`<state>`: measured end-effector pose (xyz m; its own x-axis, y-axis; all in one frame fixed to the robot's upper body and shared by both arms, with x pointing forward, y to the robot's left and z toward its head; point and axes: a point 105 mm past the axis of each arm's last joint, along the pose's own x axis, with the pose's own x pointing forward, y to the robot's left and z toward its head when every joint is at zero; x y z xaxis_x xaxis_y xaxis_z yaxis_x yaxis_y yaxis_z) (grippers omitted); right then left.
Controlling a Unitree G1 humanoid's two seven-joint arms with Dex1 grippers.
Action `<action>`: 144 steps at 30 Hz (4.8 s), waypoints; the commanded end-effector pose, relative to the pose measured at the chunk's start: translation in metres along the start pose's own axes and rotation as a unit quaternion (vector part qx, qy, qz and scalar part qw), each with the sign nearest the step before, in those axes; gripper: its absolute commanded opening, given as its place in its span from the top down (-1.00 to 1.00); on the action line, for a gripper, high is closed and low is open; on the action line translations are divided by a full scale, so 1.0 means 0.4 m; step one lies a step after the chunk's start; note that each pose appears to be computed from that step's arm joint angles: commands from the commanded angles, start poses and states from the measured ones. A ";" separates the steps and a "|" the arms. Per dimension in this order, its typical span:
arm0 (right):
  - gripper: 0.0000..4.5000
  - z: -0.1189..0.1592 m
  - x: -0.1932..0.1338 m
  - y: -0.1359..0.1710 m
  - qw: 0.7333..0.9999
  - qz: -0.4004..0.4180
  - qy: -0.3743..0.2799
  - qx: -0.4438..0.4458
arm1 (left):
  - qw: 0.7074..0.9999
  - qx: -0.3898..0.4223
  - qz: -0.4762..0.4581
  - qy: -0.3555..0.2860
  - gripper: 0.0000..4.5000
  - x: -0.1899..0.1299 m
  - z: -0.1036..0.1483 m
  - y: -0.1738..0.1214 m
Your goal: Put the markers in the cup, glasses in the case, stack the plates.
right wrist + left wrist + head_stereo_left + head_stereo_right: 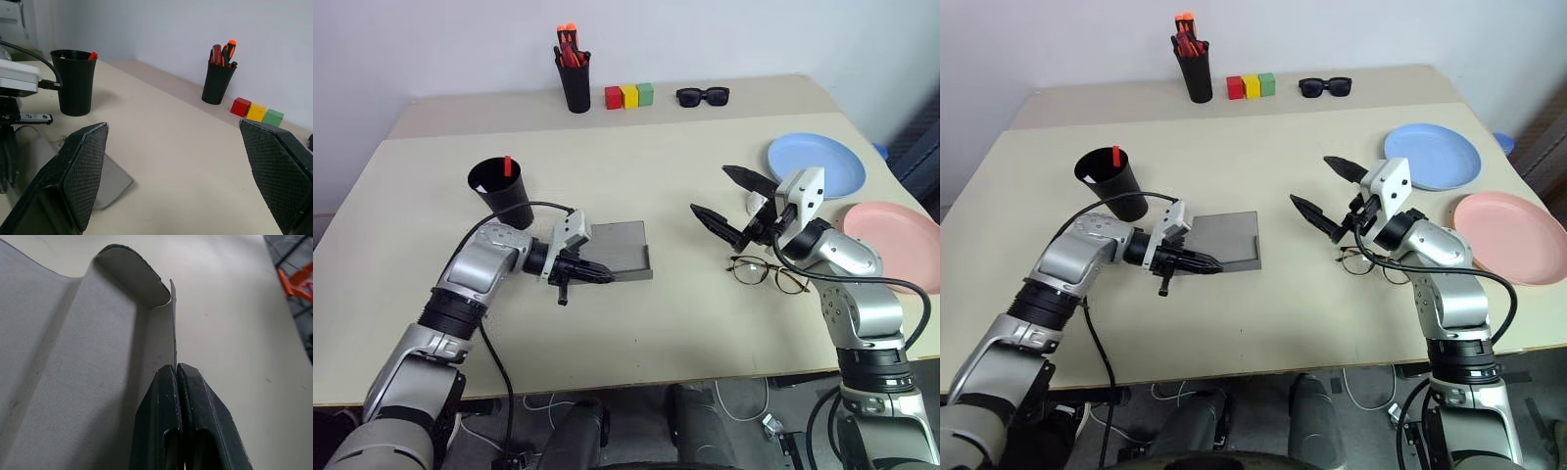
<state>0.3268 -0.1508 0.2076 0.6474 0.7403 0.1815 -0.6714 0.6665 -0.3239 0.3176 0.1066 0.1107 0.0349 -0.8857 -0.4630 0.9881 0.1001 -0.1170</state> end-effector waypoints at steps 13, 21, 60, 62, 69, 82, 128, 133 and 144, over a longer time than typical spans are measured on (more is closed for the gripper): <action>-0.95 0.034 -0.007 -0.011 1.000 0.005 -0.008 -0.018 | 0.995 0.066 0.048 -0.049 -0.95 -0.048 0.064 0.038; -0.95 0.024 -0.063 -0.133 0.994 -0.082 0.070 -0.026 | 0.972 0.108 0.109 -0.181 -0.98 -0.130 0.167 0.025; 0.98 -0.073 -0.306 -0.431 0.883 -0.361 0.292 -0.067 | 0.938 0.066 0.175 -0.291 -1.00 -0.198 0.217 -0.020; 0.98 -0.052 -0.255 -0.445 0.893 -0.351 0.267 -0.095 | 0.932 0.072 0.189 -0.300 -1.00 -0.201 0.218 -0.013; 0.98 -0.076 -0.105 -0.457 0.911 -0.296 0.252 -0.141 | 0.927 0.069 0.196 -0.312 -1.00 -0.192 0.201 -0.017; 0.98 -0.147 -0.054 -0.443 0.909 -0.297 0.267 -0.122 | 0.922 0.057 0.218 -0.314 -1.00 -0.194 0.163 -0.035; -0.97 -0.019 -0.290 -0.208 0.937 -0.147 0.316 0.017 | 0.937 0.060 0.180 -0.294 -1.00 -0.176 0.176 -0.018; -0.97 -0.015 -0.223 -0.070 0.943 0.024 0.332 -0.027 | 0.937 0.060 0.181 -0.293 -1.00 -0.176 0.177 -0.021; -0.97 -0.107 -0.243 -0.069 0.882 0.093 0.436 -0.154 | 0.937 0.060 0.180 -0.293 -1.00 -0.166 0.170 -0.026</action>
<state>0.2932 -0.2427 0.1543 0.6334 0.4169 -0.6520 -0.7711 0.4110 -0.4863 0.3187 0.1342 0.1931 0.4172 -0.9041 0.0928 0.9064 0.4213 0.0302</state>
